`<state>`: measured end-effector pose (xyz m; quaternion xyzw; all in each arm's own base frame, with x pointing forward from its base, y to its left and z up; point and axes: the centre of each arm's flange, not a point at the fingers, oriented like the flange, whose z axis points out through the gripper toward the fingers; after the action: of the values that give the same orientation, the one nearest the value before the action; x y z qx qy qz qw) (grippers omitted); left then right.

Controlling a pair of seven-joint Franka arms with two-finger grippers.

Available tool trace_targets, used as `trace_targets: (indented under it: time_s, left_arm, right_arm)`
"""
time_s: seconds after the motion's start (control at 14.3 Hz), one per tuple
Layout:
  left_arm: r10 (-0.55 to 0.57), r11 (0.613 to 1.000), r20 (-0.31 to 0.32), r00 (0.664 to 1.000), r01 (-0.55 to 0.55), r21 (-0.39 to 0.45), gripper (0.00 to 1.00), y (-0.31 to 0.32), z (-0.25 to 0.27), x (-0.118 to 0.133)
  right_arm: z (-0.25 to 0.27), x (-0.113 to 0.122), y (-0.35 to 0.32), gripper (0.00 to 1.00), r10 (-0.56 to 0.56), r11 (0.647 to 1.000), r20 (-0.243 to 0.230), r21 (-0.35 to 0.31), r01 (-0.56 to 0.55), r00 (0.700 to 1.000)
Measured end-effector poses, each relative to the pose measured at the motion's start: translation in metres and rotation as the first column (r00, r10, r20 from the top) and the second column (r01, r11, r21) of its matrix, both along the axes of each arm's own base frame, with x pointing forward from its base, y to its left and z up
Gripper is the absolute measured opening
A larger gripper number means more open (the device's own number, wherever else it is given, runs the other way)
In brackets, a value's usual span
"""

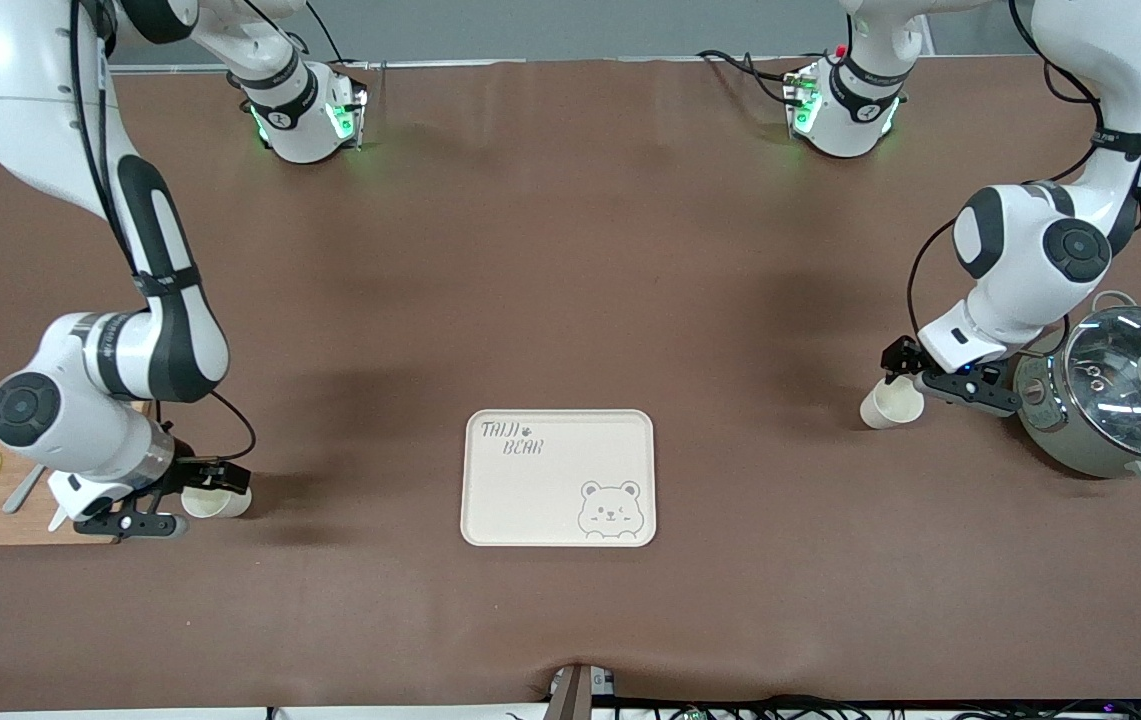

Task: Place white IKEA cup upright on tray with both arms
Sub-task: 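Grasp the white cups with the right gripper and the left gripper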

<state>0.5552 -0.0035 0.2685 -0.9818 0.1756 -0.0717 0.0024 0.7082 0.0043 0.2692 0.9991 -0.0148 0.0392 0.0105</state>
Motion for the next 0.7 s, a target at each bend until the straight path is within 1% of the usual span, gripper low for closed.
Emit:
trace_targets:
  time_s: [0.21, 0.42, 0.49, 0.56, 0.63, 0.7]
  left_arm:
    - [-0.013, 1.000, 0.005, 1.000, 0.013, 0.000, 1.00, 0.010, -0.011, 0.010]
    - [-0.026, 1.000, 0.005, 1.000, 0.026, 0.001, 1.00, 0.024, -0.023, 0.017]
    - [-0.039, 0.999, 0.004, 0.999, 0.039, 0.002, 1.00, 0.024, -0.026, 0.020]
    - [-0.046, 0.999, 0.009, 0.999, 0.046, 0.002, 1.00, 0.024, -0.029, 0.022]
    - [-0.052, 0.999, 0.020, 0.998, 0.051, 0.002, 0.99, 0.023, -0.032, 0.024]
    - [-0.053, 0.999, 0.026, 0.998, 0.053, 0.002, 0.98, 0.023, -0.035, 0.024]
  right_arm:
    - [-0.023, 0.002, 0.009, 1.00, 0.013, 1.000, 0.004, -0.005, -0.013, 1.000]
    - [-0.032, 0.003, 0.012, 1.00, 0.019, 1.000, 0.011, -0.007, -0.019, 1.000]
    - [-0.033, 0.004, 0.012, 0.93, 0.019, 1.000, 0.011, -0.007, -0.019, 1.000]
    - [-0.033, 0.004, 0.012, 0.93, 0.019, 1.000, 0.011, -0.007, -0.019, 1.000]
    - [-0.032, 0.004, 0.012, 0.89, 0.019, 1.000, 0.012, -0.007, -0.019, 1.000]
    - [-0.032, 0.004, 0.012, 0.77, 0.019, 1.000, 0.014, -0.007, -0.019, 1.000]
